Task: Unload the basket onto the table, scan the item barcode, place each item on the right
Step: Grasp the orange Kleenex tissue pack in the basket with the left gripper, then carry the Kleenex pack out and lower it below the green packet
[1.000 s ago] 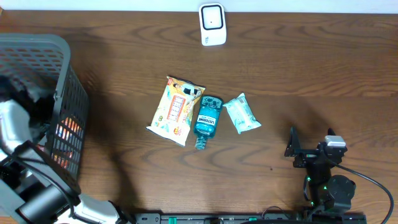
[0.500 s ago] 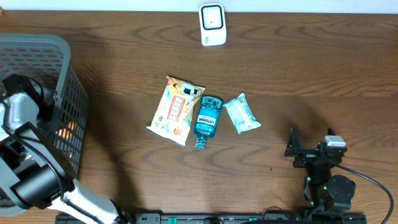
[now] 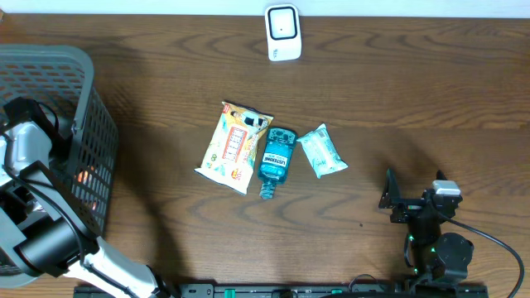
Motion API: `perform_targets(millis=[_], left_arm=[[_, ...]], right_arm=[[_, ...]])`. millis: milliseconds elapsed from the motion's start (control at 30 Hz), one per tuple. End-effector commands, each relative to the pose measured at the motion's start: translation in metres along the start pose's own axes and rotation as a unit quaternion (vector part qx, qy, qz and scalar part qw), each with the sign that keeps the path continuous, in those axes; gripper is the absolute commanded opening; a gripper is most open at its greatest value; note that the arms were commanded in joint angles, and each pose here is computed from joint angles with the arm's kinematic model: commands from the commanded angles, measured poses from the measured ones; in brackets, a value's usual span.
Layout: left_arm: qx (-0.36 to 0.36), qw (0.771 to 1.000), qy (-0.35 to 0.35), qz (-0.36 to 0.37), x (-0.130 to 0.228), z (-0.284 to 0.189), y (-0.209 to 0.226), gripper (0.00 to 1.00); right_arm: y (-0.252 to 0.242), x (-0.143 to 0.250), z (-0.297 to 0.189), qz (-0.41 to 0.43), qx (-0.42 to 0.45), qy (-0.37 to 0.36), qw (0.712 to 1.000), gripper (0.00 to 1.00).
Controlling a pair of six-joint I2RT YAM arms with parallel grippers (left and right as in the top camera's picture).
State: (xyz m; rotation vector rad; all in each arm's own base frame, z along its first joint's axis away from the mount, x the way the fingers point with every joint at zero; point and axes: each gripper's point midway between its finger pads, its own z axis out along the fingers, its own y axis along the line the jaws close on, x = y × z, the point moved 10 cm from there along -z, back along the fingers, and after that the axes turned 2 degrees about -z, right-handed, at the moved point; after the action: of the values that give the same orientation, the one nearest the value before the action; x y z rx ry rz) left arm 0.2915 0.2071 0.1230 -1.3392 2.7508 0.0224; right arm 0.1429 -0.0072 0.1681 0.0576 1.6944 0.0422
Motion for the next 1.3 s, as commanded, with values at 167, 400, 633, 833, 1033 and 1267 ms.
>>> perform_targets(millis=[167, 400, 633, 833, 1033, 1267], left_arm=[[-0.025, 0.996, 0.047, -0.072, 0.011, 0.026, 0.004, 0.44], [-0.021, 0.996, 0.029, -0.078, 0.007, 0.014, 0.005, 0.40], [0.004, 0.995, -0.042, -0.095, -0.007, -0.049, 0.013, 0.40], [0.051, 0.979, -0.153, -0.123, -0.002, -0.145, 0.019, 0.40], [0.202, 0.938, -0.238, -0.151, 0.049, -0.237, 0.011, 0.40], [0.354, 0.908, -0.226, -0.017, 0.128, -0.290, -0.046, 0.39]], right_arm=[[0.000, 0.001, 0.000, -0.007, 0.001, 0.000, 1.000, 0.99], [0.000, 0.001, 0.000, -0.007, 0.002, 0.000, 1.000, 0.99], [0.000, 0.001, 0.000, -0.007, 0.002, 0.000, 1.000, 0.99], [0.000, 0.001, 0.000, -0.007, 0.001, 0.000, 1.000, 0.99], [0.000, 0.001, 0.000, -0.007, 0.002, 0.000, 1.000, 0.99], [0.000, 0.001, 0.000, -0.007, 0.001, 0.000, 1.000, 0.99]])
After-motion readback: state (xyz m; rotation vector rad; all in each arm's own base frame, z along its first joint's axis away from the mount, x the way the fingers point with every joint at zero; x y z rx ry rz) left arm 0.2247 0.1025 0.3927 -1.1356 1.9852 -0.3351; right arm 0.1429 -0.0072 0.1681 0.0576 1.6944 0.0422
